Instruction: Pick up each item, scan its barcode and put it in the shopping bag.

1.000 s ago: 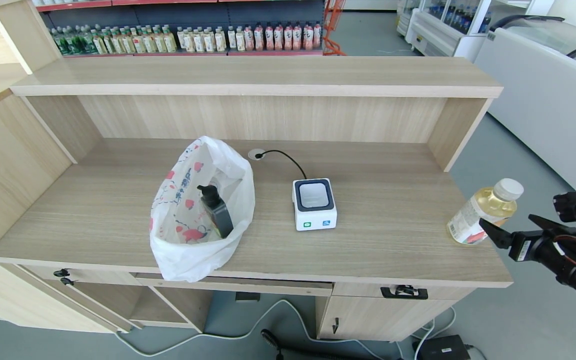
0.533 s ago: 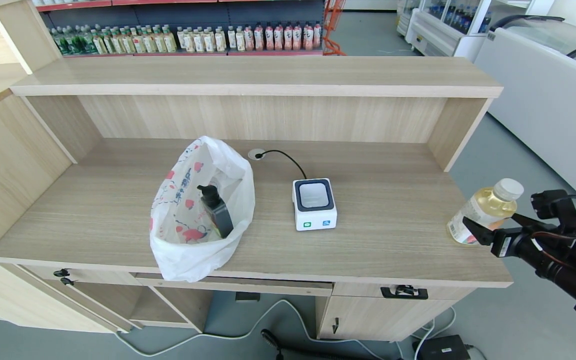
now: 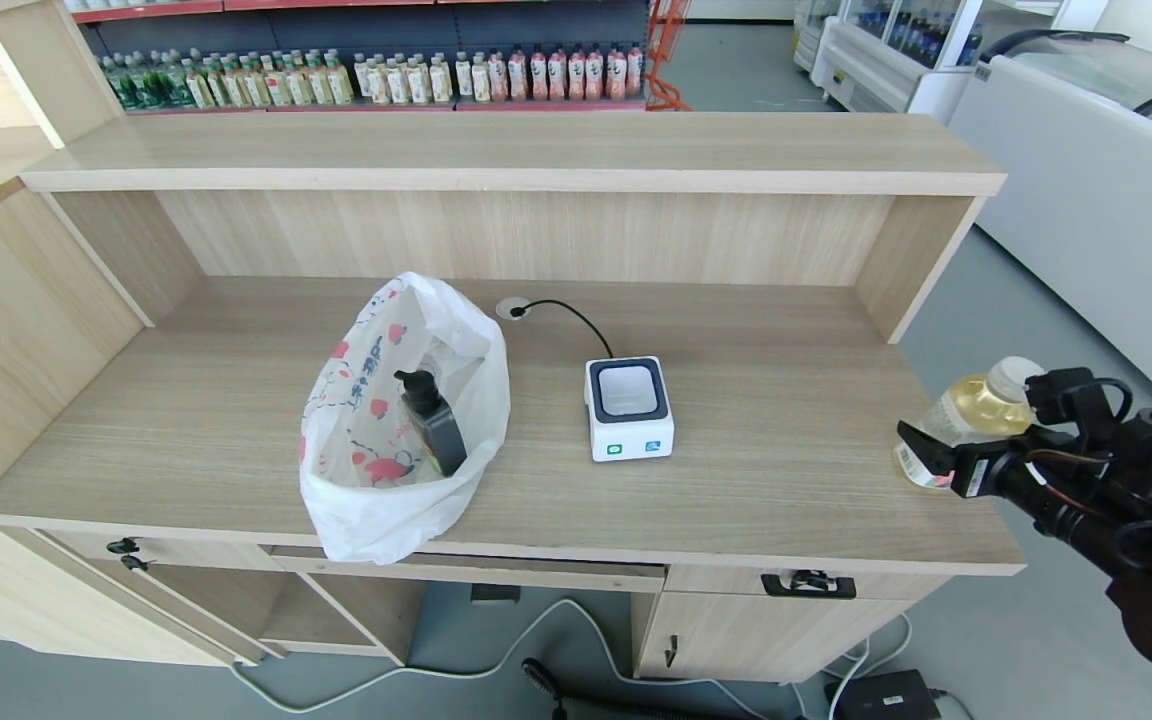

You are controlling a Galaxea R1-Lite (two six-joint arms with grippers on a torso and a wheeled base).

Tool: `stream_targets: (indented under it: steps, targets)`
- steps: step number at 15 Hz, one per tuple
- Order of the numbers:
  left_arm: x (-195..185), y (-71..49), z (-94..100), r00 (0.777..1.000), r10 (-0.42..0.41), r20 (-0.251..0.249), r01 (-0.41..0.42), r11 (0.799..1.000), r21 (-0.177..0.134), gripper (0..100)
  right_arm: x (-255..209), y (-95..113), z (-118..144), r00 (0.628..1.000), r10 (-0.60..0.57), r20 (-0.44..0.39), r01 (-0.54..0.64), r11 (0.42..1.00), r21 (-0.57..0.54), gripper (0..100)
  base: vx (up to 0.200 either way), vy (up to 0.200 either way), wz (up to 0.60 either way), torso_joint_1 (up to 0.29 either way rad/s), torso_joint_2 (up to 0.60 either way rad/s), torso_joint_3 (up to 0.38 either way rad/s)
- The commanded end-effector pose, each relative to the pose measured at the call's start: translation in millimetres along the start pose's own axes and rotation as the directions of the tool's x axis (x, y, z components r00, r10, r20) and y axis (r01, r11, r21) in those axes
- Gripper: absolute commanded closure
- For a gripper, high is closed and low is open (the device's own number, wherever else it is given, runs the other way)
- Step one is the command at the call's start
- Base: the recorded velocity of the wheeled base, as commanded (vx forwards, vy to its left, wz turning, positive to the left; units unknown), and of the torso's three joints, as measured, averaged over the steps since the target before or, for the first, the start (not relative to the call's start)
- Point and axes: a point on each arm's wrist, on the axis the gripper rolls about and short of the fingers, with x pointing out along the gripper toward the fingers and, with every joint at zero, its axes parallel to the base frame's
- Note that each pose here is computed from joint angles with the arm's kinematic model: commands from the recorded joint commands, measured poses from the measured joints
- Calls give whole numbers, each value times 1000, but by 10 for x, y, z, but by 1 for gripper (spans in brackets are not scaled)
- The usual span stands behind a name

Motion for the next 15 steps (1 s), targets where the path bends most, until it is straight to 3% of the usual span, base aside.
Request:
stream_targets:
  steps: [1,10,11,15]
  targets:
    - [0,0,0,1000,1,0,-1,1000,0,0,52,41,-31,1000,17,-4,-17,1000,1,0,0,0,0,0,0,0]
    - [0,0,0,1000,-1,0,1,1000,0,0,214,33,-86,1000,23,7,-23,1000,-7,0,0,0,0,0,0,0]
    - [0,0,0,1000,-1,0,1,1000,0,0,228,26,-95,1000,22,7,-22,1000,-9,100,0,0,0,0,0,0]
    - [0,0,0,1000,-1,0,1,1000,0,0,303,1,-125,1000,19,13,-19,1000,-8,100,0,0,0,0,0,0]
